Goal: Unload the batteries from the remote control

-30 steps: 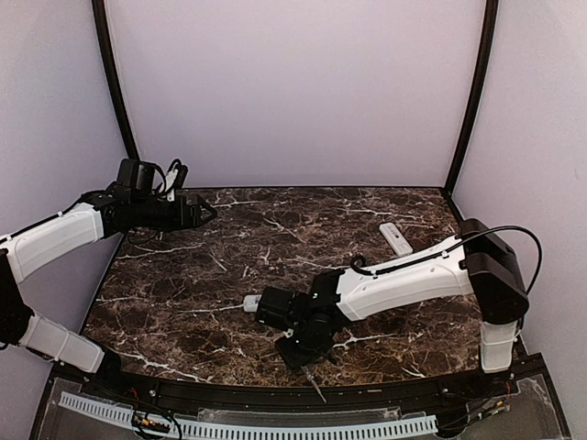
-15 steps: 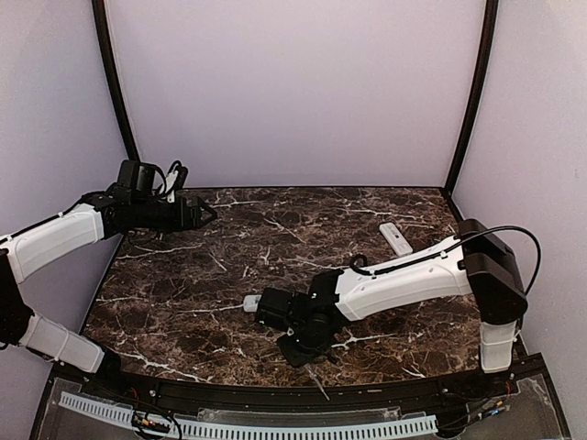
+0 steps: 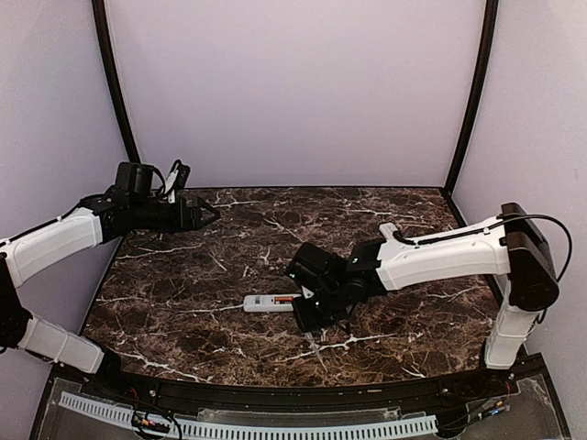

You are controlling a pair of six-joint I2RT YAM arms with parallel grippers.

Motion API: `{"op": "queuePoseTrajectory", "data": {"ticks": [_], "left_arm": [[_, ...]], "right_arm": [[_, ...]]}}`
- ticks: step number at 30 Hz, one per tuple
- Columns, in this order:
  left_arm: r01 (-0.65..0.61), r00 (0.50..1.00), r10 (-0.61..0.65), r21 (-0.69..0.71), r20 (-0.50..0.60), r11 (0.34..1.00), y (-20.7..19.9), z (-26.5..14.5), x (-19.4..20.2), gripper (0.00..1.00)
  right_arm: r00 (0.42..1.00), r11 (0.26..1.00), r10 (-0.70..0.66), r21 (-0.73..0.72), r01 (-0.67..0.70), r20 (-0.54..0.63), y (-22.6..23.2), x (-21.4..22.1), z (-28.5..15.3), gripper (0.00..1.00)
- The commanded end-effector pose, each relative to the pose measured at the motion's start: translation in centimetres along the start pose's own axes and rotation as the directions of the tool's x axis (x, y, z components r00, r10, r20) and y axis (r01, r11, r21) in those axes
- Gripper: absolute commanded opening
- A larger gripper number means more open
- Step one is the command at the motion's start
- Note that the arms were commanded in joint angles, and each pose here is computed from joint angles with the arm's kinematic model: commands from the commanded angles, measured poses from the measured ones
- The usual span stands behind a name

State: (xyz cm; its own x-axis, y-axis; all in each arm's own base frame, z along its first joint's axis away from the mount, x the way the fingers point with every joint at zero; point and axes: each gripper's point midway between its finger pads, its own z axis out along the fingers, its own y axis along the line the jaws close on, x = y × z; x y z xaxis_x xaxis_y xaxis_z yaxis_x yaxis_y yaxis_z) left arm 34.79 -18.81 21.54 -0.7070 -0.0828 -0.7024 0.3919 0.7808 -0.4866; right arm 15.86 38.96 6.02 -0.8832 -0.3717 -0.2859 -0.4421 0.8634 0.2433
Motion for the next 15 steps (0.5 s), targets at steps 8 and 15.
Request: {"op": "queuePoseTrajectory", "data": {"ticks": [8, 15], "left_arm": [[-0.134, 0.99, 0.113, 0.351, 0.08, 0.927, -10.9, -1.4, 1.8, 0.88], [-0.004, 0.999, -0.018, 0.545, 0.034, 0.839, -16.1, -1.2, 4.6, 0.88]], "right_arm": [[0.879, 0.952, 0.236, -0.28, -0.123, 0.414, 0.1, -12.9, -9.0, 0.0], [0.747, 0.925, 0.287, -0.375, -0.055, 0.599, 0.5, -17.7, -15.7, 0.0]]}}
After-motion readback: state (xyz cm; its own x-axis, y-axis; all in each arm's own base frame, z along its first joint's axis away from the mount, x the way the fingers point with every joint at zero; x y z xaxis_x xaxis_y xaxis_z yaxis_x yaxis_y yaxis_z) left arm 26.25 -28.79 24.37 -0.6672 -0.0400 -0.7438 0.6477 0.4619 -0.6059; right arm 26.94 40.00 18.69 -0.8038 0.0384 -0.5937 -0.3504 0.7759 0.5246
